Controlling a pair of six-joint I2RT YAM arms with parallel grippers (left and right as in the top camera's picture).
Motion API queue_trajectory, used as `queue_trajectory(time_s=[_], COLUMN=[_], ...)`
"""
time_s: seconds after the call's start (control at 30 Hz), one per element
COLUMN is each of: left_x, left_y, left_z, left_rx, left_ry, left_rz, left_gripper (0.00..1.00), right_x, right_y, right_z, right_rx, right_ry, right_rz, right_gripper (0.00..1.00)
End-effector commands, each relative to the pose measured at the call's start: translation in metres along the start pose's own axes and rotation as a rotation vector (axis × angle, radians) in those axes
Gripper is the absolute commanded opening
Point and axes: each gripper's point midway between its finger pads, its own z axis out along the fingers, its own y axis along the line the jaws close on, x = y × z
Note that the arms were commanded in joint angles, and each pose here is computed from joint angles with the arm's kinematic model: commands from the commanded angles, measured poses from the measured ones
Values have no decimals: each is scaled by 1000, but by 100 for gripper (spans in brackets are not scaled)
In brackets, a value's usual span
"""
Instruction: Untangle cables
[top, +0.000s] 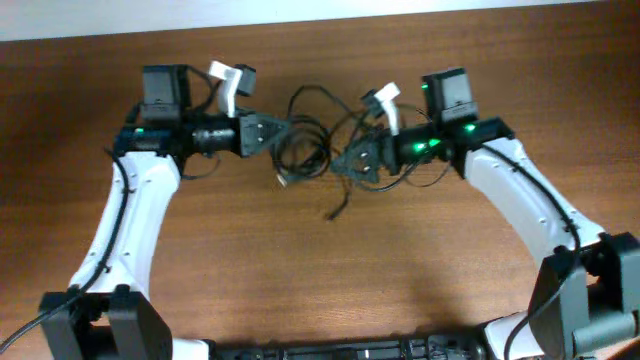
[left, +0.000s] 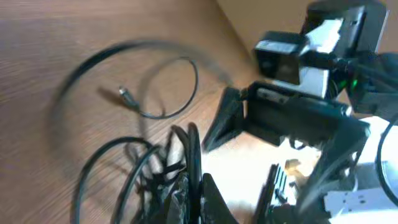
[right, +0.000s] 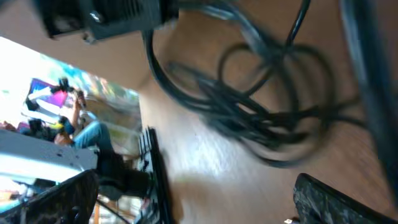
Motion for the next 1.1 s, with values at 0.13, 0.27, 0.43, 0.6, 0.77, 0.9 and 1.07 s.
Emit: queue_trajectory(time_s=[0.13, 0.27, 0.43, 0.6, 0.77, 0.9, 1.07], left_x=[2, 8, 1, 7, 43, 44, 35], left_y=[99, 100, 61, 34, 16, 17, 39], left_z=[-46, -49, -14, -3, -2, 11, 65], left_rx=[-644, -637, -441, -279, -146, -107, -25], left_ry=[-93, -97, -30, 28, 199, 230, 182], left_rz=[-330, -415, -215, -85, 361, 691, 841], left_gripper=[0, 0, 0, 68, 99, 90, 100], right_x=[21, 3, 16, 24, 0, -5, -6], right_y=[-45, -14, -6, 16, 8, 27, 38], right_z=[-22, -37, 12, 21, -27, -35, -38], right_rx=[277, 26, 120, 14, -98, -224, -291], right_ry=[25, -47, 58, 105, -21, -30, -26], right_rz=[285, 409, 244, 375, 394, 347, 345], right_gripper=[99, 99, 99, 99, 99, 99, 99])
